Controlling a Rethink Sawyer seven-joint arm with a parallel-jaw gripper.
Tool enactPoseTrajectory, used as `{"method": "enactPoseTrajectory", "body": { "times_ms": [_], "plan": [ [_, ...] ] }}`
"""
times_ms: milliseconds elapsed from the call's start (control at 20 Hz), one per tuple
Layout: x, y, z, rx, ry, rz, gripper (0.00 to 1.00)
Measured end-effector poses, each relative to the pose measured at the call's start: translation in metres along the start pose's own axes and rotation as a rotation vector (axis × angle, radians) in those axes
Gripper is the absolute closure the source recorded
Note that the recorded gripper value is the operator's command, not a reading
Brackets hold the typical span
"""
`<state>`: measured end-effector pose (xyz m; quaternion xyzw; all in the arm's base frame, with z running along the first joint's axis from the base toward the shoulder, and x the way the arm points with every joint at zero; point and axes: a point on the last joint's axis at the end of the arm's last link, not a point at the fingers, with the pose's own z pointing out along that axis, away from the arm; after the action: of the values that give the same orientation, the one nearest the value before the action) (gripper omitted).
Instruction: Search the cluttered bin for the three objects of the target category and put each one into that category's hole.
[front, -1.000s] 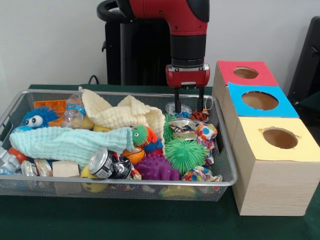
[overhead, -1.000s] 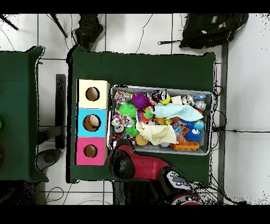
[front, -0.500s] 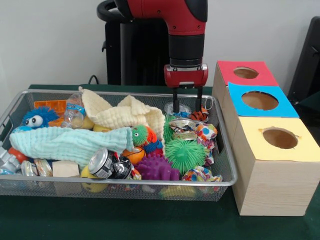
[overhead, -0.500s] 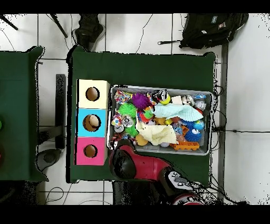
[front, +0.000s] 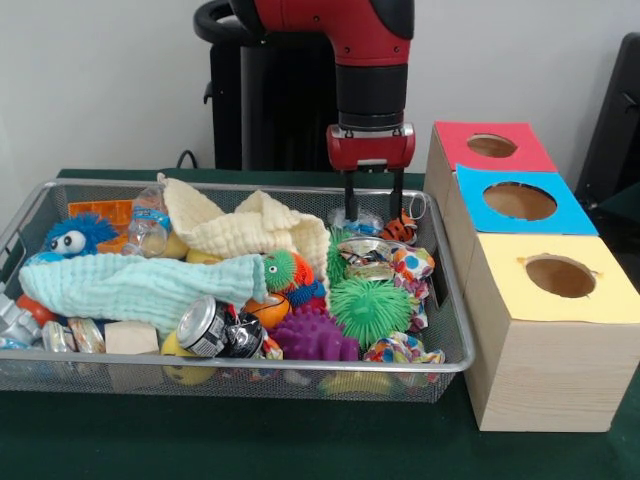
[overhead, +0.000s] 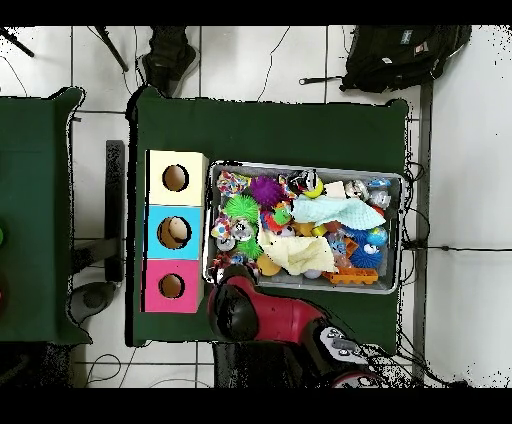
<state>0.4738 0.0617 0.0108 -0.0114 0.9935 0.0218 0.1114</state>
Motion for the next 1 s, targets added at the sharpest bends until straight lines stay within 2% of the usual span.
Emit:
{"method": "enactPoseTrajectory", "body": {
  "times_ms": [150, 550, 750, 1000],
  "plan": [
    [0.003, -0.001, -0.005, -0.003, 0.026, 0.002, 0.00],
    [0.013, -0.013, -0.027, -0.013, 0.147, 0.028, 0.00],
    [0.012, -0.020, -0.033, -0.012, 0.166, 0.040, 0.00],
    [0.010, -0.027, -0.036, -0.008, 0.165, 0.052, 0.00]
  ]
}}
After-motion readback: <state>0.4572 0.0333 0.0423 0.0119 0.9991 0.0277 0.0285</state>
